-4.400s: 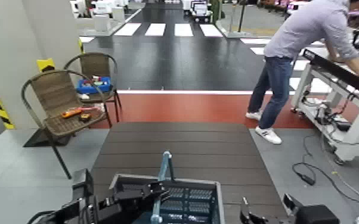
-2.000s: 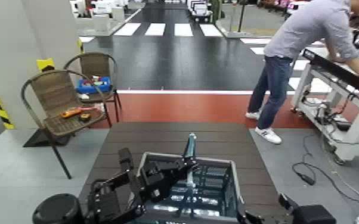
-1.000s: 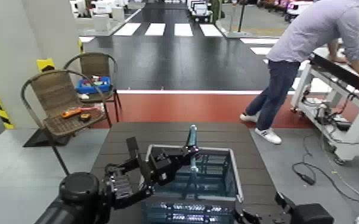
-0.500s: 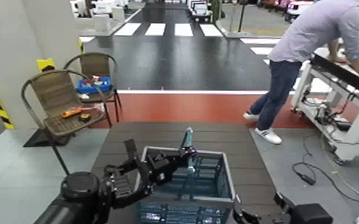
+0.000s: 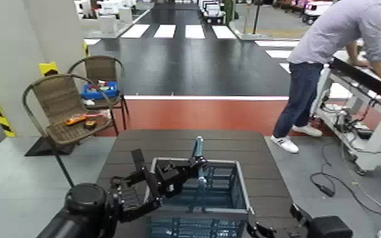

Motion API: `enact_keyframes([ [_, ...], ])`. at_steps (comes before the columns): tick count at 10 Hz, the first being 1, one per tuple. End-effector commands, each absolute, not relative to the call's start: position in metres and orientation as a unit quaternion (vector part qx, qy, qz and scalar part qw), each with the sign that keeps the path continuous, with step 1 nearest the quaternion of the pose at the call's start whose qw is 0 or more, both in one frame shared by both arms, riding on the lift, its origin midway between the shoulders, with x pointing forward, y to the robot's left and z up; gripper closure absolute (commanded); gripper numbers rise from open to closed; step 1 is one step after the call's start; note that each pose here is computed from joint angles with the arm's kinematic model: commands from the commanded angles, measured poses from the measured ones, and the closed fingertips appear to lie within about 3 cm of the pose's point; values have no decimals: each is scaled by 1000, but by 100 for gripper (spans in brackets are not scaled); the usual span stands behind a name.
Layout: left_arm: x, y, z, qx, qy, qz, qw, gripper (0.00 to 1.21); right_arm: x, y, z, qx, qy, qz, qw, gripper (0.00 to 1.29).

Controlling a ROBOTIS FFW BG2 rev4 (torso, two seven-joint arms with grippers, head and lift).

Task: Place the crate on the table.

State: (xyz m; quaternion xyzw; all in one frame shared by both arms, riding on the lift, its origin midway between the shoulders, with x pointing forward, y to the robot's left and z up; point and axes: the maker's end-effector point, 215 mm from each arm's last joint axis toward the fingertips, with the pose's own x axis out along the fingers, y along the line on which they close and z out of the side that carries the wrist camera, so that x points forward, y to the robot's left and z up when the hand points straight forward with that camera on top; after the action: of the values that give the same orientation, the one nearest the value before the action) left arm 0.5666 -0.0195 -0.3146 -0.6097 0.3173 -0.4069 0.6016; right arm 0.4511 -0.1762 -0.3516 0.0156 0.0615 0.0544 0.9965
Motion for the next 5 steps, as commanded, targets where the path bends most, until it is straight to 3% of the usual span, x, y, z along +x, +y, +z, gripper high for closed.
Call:
enact_keyframes([
  [1,564,-21,-321,-612,322,-404,599,100,451,-175,-352,18,61,56,996,15],
  [3,563,-20,-324,-614,324,-402,597,98,452,-174,-351,18,60,56,996,15],
  [4,562,-20,-323,-616,322,-405,594,82,452,-174,-351,19,60,58,996,15],
  [5,561,-19,-322,-618,319,-407,592,46,452,-174,-351,19,60,58,996,15],
])
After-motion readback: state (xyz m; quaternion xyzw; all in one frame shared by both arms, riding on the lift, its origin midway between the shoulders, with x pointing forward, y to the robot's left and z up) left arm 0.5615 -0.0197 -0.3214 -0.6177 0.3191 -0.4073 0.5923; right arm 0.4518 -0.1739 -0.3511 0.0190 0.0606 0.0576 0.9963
